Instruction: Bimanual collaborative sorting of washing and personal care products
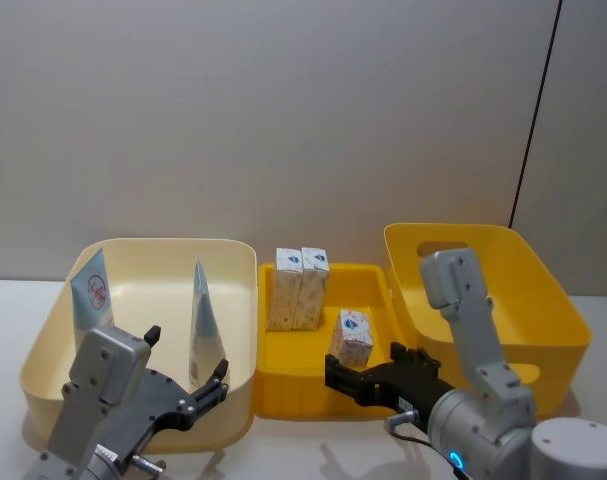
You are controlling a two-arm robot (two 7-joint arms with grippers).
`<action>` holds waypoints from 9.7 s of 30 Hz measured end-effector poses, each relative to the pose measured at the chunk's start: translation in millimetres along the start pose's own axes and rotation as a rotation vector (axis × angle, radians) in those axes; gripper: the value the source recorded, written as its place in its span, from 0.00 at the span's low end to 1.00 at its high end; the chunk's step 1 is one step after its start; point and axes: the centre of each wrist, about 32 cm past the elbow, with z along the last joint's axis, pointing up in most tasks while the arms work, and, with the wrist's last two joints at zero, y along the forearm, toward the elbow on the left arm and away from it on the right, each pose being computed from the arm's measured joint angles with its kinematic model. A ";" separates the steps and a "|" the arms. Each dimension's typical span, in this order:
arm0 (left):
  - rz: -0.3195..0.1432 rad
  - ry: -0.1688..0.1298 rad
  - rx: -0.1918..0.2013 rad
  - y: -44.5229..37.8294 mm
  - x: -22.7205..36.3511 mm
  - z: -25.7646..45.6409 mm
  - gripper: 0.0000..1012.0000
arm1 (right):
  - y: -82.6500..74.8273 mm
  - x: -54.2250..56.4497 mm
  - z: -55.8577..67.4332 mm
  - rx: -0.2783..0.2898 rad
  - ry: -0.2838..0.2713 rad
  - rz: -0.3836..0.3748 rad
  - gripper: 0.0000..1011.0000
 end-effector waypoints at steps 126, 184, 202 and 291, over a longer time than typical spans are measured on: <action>0.000 0.000 0.000 0.0 0.0 0.0 0.99 | 63.7 4.6 50.1 0.190 -0.154 -0.109 0.43; 0.000 0.000 0.000 0.0 0.0 0.0 0.99 | 59.9 114.1 92.3 0.185 -0.047 -0.302 0.45; 0.000 0.000 0.000 0.0 0.0 0.0 0.99 | 75.1 107.7 95.9 0.155 0.024 -0.237 0.93; -0.041 -0.079 0.041 -85.1 33.1 23.3 0.12 | 79.5 105.2 97.1 0.147 0.043 -0.218 0.99</action>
